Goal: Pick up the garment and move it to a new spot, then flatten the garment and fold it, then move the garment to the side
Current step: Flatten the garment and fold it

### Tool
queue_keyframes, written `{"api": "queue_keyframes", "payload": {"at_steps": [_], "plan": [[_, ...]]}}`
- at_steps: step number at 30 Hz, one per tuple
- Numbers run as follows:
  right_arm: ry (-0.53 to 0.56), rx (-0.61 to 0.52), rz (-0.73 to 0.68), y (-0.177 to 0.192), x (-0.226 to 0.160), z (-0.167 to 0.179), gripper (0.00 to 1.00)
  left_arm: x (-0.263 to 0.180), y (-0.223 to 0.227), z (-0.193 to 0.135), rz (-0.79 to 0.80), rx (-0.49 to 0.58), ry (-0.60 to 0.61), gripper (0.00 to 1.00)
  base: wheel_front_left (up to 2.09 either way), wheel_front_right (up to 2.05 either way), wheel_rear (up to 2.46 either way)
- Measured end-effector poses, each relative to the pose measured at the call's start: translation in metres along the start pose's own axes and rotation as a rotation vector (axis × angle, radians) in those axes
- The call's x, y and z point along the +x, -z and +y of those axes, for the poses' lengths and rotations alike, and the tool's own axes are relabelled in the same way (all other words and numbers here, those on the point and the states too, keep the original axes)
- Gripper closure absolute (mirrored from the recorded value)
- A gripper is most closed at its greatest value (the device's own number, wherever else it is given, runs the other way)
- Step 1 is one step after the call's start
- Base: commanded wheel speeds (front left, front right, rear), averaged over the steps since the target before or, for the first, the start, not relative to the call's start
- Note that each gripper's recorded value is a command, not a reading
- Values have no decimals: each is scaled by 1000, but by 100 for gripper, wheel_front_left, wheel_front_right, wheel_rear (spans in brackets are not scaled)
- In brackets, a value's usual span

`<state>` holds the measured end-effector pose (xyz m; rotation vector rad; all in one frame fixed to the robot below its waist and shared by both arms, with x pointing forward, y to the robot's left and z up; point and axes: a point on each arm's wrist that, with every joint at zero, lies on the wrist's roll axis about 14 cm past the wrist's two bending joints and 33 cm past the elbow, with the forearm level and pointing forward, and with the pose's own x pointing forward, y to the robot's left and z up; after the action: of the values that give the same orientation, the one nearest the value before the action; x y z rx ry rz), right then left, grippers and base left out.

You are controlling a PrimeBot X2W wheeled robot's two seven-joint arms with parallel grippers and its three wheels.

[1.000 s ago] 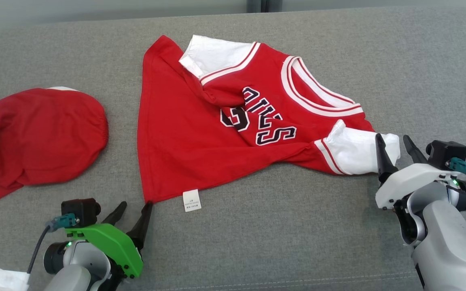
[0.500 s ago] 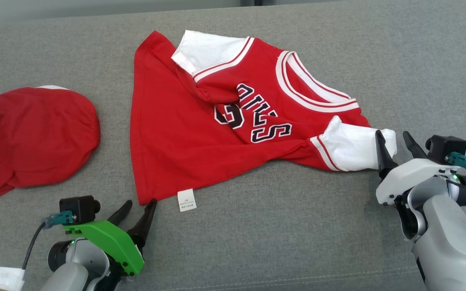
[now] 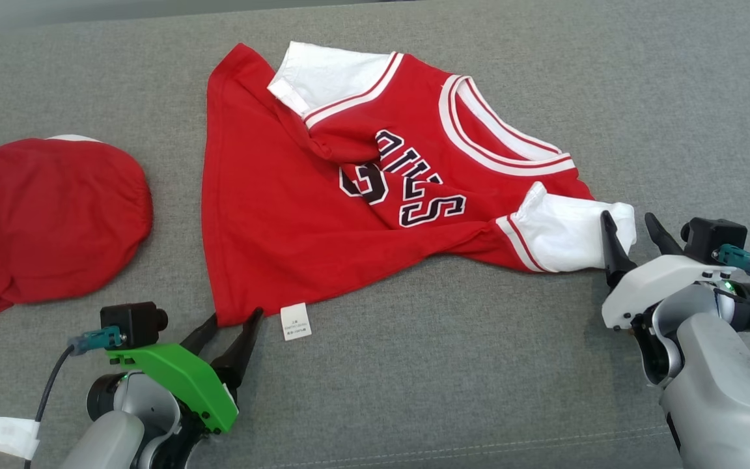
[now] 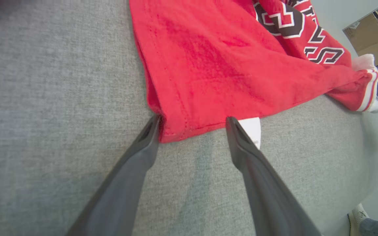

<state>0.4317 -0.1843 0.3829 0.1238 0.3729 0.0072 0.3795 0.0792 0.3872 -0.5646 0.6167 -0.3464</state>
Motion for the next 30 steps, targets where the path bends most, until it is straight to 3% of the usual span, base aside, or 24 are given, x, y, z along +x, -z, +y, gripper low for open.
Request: {"api": "queue_keyframes", "payload": {"at_steps": [5, 6, 19, 22, 23, 27, 28, 29, 30], "plan": [[4, 13, 7, 2, 3, 0, 0, 3, -2, -3, -3, 1, 14, 9, 0, 0, 0], [9, 29, 5, 1, 4, 0, 0, 4, -2, -4, -2, 1, 17, 19, 0, 0, 0], [20, 80, 31, 10, 8, -4, 0, 11, -2, -6, 10, 0, 32, 58, 0, 0, 0], [21, 93, 41, 13, 10, -4, 0, 13, -2, -4, 15, 0, 29, 79, 0, 0, 0], [21, 102, 42, 13, 12, -3, 0, 13, -2, -3, 17, 0, 29, 98, 0, 0, 0], [20, 136, 60, 18, 15, -2, 0, 17, -4, -4, 22, 4, 33, 100, 0, 0, 0], [18, 140, 63, 19, 15, -2, 9, 17, -4, -4, 21, 4, 33, 100, 0, 0, 0], [18, 146, 65, 19, 16, -2, 29, 17, -4, -3, 21, 4, 33, 100, 0, 0, 0], [16, 150, 70, 19, 16, -1, 29, 17, -4, -3, 21, 4, 33, 100, 0, 0, 0]]}}
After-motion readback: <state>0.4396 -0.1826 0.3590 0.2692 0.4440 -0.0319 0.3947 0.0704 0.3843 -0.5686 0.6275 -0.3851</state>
